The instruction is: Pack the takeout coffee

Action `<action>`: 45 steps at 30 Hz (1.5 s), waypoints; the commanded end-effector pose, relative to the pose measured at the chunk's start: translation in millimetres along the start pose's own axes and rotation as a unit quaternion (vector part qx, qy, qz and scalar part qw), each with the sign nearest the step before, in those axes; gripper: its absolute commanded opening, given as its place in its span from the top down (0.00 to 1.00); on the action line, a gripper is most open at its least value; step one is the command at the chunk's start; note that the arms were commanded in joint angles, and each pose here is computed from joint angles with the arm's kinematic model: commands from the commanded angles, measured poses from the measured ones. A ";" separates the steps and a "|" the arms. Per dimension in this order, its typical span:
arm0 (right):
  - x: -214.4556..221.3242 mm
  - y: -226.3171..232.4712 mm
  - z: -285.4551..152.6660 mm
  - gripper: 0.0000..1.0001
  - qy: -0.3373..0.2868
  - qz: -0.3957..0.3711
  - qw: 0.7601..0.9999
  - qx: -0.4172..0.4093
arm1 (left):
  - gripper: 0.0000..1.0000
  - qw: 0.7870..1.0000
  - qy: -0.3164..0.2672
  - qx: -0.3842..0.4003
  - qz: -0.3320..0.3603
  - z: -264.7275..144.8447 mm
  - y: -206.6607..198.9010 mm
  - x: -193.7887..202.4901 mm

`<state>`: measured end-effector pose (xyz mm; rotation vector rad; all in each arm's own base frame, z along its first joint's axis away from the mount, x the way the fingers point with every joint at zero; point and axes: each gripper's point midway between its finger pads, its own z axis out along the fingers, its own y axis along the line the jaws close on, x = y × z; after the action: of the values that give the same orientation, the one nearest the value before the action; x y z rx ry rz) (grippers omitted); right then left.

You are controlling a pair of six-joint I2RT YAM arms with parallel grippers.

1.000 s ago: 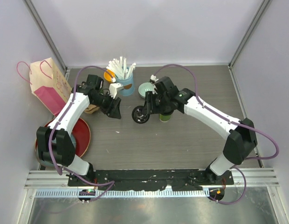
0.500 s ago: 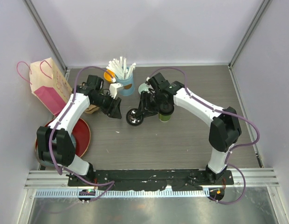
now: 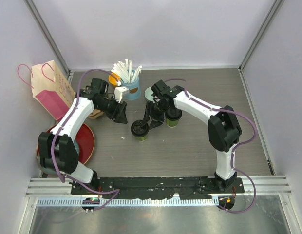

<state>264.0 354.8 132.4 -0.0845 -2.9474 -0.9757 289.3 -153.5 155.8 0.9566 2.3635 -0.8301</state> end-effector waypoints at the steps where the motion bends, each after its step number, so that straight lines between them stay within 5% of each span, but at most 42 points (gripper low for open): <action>1: 1.5 17.3 -3.5 0.98 0.015 0.013 1.000 -0.023 | 0.48 1.000 -0.025 -0.002 0.014 -7.5 -3.8 -9.7; 8: -2.9 18.1 0.9 0.83 0.014 0.009 1.000 -0.023 | 0.48 1.000 -0.022 -0.003 0.015 -7.0 -2.3 -8.8; 12: -4.6 21.5 -2.6 0.51 0.010 -0.001 1.000 -0.029 | 0.48 1.000 -0.020 -0.001 0.015 -6.6 -2.9 -8.7; 17: -8.2 31.9 -12.5 0.31 -0.006 -0.023 0.999 -0.040 | 0.48 0.999 -0.029 0.012 0.017 -8.5 -9.3 -12.5; 28: -12.6 35.9 -45.8 0.15 -0.067 -0.083 0.994 -0.032 | 0.50 0.994 -0.053 0.075 0.053 -27.9 -49.9 -19.0; 34: -11.5 55.4 -96.3 0.12 -0.174 -0.149 0.970 -0.080 | 0.51 0.974 0.017 0.105 0.198 -29.1 -111.7 25.3; 45: -28.1 25.9 -256.9 0.07 -0.490 -0.177 0.854 -0.008 | 0.53 0.902 0.190 0.108 0.372 20.4 -143.2 110.3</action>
<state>275.0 276.3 321.6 0.1716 -3.6191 -1.4812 122.1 -202.4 153.3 1.9025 1.9884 -0.8291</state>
